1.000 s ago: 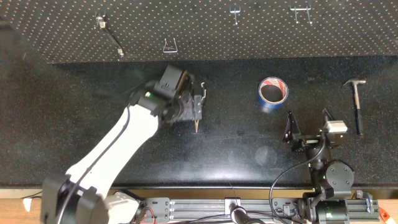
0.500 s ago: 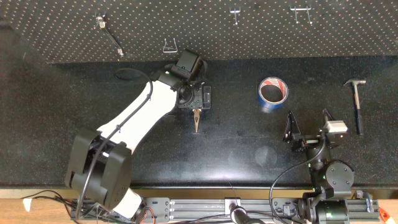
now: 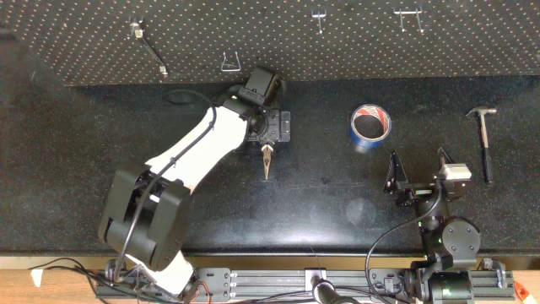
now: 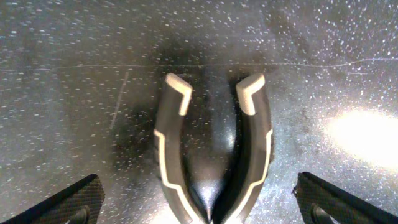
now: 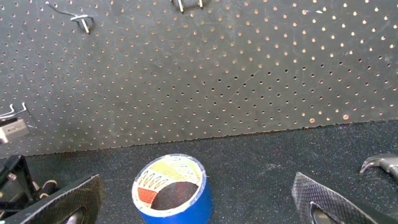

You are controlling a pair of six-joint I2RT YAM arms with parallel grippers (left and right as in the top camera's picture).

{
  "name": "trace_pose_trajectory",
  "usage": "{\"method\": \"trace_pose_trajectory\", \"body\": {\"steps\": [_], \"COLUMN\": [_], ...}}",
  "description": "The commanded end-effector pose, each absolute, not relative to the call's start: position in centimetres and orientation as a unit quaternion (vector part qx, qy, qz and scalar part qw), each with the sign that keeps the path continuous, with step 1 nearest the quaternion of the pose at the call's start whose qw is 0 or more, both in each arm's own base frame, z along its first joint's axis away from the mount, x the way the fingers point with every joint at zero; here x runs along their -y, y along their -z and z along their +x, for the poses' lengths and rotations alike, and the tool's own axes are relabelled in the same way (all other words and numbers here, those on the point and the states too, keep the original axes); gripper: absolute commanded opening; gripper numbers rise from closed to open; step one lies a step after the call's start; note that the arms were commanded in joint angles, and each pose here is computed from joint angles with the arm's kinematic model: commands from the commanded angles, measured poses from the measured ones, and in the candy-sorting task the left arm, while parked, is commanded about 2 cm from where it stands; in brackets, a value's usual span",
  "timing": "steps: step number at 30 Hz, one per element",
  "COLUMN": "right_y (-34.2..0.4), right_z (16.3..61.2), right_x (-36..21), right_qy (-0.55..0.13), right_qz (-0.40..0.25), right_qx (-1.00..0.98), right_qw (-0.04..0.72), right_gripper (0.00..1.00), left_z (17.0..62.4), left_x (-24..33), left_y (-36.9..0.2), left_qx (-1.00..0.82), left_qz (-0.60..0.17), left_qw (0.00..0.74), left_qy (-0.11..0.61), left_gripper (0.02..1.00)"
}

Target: Place Tools Onto Pegboard

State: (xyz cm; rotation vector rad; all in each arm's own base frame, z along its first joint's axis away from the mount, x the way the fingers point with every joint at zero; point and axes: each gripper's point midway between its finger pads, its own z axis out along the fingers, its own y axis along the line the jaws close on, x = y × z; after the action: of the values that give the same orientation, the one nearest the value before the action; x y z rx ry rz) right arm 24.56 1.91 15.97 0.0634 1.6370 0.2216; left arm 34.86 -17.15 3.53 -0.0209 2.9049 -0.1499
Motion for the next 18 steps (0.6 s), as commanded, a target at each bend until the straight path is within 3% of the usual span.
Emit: {"method": "trace_pose_trajectory", "body": {"steps": [1,18], "right_y": [-15.93,-15.93], "right_z": [24.48,24.48], "right_x": [-2.32,-2.32], "right_qy": [-0.11,-0.11], "right_qz": [0.025,0.025], "right_qx": [-0.728,-0.728], "right_qw": [0.676,0.676], "right_gripper": [0.989,0.989], "left_z": [35.0,35.87], "left_x": [17.53,17.3], "left_y": [-2.51,-2.26], "left_qx": [-0.993,-0.991], "left_qz": [0.007,-0.024], "left_qw": [0.113,0.129], "left_qy": [0.03,0.023], "left_gripper": [0.996,0.996]}}
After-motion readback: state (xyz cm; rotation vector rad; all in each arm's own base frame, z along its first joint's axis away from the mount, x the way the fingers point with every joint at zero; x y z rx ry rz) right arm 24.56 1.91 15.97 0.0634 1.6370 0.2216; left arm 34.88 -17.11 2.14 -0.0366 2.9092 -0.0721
